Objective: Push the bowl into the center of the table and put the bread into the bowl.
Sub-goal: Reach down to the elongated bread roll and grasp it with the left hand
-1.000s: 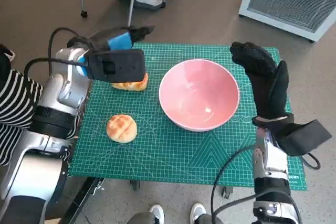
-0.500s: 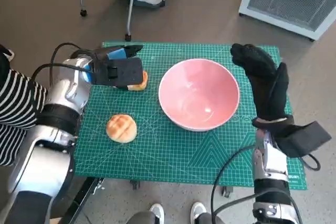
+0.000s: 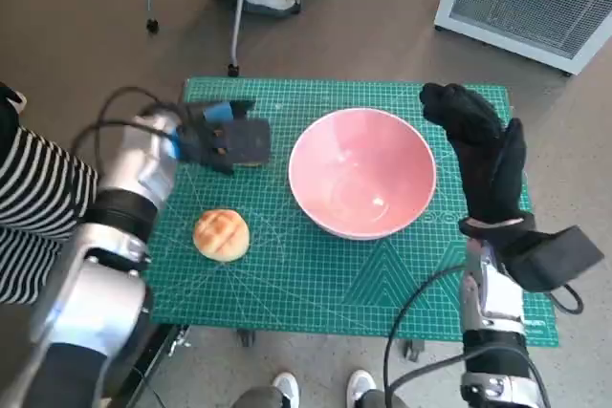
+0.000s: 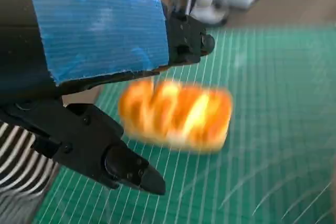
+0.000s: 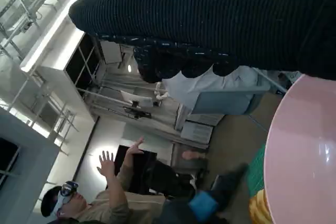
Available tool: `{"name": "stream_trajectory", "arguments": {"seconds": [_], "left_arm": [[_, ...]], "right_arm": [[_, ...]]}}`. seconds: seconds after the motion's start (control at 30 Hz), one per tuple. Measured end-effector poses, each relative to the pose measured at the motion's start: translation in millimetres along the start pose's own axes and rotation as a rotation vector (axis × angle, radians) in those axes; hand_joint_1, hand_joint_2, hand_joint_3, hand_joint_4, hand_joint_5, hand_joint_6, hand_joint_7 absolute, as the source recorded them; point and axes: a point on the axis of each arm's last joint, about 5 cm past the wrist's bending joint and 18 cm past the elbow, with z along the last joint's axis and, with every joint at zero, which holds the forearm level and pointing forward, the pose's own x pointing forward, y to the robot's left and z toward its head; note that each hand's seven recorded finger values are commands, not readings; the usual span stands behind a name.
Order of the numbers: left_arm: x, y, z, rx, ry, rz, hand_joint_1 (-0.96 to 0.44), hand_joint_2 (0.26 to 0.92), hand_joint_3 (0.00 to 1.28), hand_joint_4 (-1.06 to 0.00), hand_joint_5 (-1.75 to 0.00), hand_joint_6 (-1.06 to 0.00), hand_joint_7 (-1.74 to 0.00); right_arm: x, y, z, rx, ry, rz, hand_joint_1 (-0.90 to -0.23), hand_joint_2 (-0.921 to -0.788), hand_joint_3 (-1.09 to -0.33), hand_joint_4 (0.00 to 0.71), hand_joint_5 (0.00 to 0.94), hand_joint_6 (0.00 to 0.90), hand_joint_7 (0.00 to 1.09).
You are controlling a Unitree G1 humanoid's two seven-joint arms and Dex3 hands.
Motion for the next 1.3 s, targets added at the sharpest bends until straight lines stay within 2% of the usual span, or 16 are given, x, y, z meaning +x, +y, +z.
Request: {"name": "stream_trajectory", "arguments": {"seconds": [0.1, 0.23, 0.3, 0.4, 0.6, 0.7, 0.9, 1.03, 1.07, 1.17, 1.3], "left_arm": [[1.2, -3.6, 0.3, 0.002, 0.013, -0.003, -0.4, 0.721, 0.0, 0.0, 0.0, -0.1, -0.03], [2.1, -5.3, 1.8, -0.001, 0.025, 0.016, -0.31, 0.722, 0.0, 0.0, 0.0, -0.13, -0.03], [2.7, -6.7, 2.8, -0.003, 0.027, 0.028, -0.27, 0.726, 0.01, -0.01, -0.01, -0.15, -0.04], [4.0, -10.6, 4.1, -0.006, 0.027, 0.06, -0.2, 0.743, 0.01, -0.09, -0.02, -0.24, -0.05], [7.1, -24.5, 3.5, -0.005, 0.008, 0.162, -0.13, 0.792, 0.01, -0.31, -0.03, -0.45, -0.07], [8.2, -32.3, 1.8, 0.005, -0.004, 0.209, -0.11, 0.819, 0.01, -0.48, -0.05, -0.6, -0.08], [9.7, -44.8, -0.8, 0.057, -0.021, 0.295, -0.11, 0.85, 0.0, -0.75, -0.09, -0.77, -0.1], [10.0, -47.9, -1.1, 0.086, -0.036, 0.343, -0.09, 0.854, 0.0, -0.85, -0.11, -0.84, -0.11], [10.0, -48.6, -1.2, 0.096, -0.041, 0.352, -0.06, 0.878, 0.02, -0.81, -0.48, -0.76, -0.49], [10.3, -51.5, -1.6, 0.117, -0.053, 0.372, -0.02, 0.907, 0.06, -0.73, -0.96, -0.65, -0.93], [10.4, -54.0, -2.5, 0.123, -0.053, 0.37, -0.01, 0.917, 0.05, -0.72, -1.14, -0.64, -1.04]], "right_arm": [[-1.9, -0.3, 0.0, 0.0, 0.004, -0.003, -0.716, -0.921, -0.802, 0.133, 0.001, 0.035, 0.49], [-4.7, -1.3, -0.2, -0.003, 0.011, -0.01, -0.719, -0.921, -0.799, 0.135, 0.002, 0.036, 0.49], [-5.6, -1.7, -0.2, -0.004, 0.014, -0.012, -0.72, -0.921, -0.799, 0.136, 0.002, 0.037, 0.49], [-5.8, -1.8, 0.4, -0.005, 0.013, -0.013, -0.722, -0.921, -0.8, 0.134, 0.001, 0.034, 0.49], [-6.6, -1.7, 2.0, -0.007, 0.008, -0.017, -0.725, -0.921, -0.801, 0.135, 0.001, 0.032, 0.49], [-8.5, -1.9, 1.9, -0.008, 0.011, -0.021, -0.726, -0.921, -0.801, 0.135, 0.001, 0.032, 0.49], [-12.3, -2.1, 1.2, -0.007, 0.023, -0.029, -0.724, -0.921, -0.801, 0.135, 0.001, 0.032, 0.49], [-12.7, -2.1, 1.9, -0.008, 0.022, -0.031, -0.724, -0.921, -0.801, 0.135, 0.001, 0.031, 0.49], [-12.6, -2.2, 2.0, -0.008, 0.022, -0.031, -0.724, -0.921, -0.801, 0.135, 0.001, 0.031, 0.49], [-12.6, -2.5, 2.2, -0.01, 0.022, -0.031, -0.724, -0.921, -0.801, 0.135, 0.001, 0.031, 0.49], [-12.8, -3.6, 2.6, -0.013, 0.022, -0.031, -0.725, -0.921, -0.8, 0.136, 0.002, 0.032, 0.5]]}}
